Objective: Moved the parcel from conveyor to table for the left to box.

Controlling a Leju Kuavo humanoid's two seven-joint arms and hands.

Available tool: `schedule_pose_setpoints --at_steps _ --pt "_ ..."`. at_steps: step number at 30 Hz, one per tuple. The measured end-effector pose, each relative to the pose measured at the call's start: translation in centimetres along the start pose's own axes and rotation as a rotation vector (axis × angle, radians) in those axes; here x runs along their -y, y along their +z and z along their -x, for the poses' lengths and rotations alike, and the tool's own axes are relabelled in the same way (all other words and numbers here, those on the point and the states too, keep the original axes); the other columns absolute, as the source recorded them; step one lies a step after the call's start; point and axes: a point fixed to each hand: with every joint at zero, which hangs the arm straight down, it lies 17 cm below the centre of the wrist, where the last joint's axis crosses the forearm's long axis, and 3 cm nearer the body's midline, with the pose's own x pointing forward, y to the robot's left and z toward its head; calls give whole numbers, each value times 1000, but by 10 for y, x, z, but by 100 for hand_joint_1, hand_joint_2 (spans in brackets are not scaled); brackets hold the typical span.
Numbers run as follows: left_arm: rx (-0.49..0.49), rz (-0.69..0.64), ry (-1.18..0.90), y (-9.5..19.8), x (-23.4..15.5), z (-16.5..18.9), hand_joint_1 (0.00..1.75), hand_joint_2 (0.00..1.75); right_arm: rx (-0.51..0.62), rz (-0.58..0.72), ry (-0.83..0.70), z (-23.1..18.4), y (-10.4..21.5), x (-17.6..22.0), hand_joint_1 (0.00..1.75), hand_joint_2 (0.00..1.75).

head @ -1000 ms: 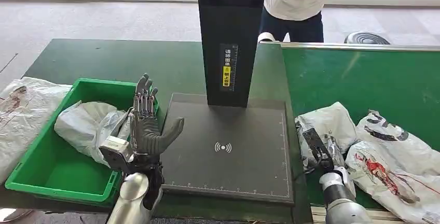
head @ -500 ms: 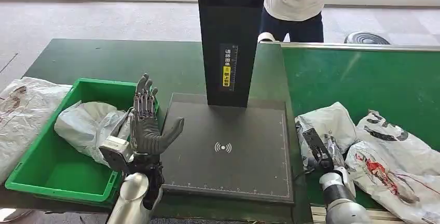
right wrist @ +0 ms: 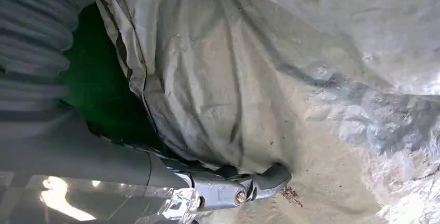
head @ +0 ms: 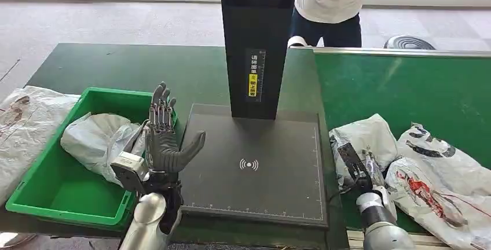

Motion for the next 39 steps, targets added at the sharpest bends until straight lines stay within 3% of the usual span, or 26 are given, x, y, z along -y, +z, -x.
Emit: schedule_pose_setpoints --at_steps 39 --pt "0 1 0 0 0 0 0 175 0 0 0 0 0 0 0 175"
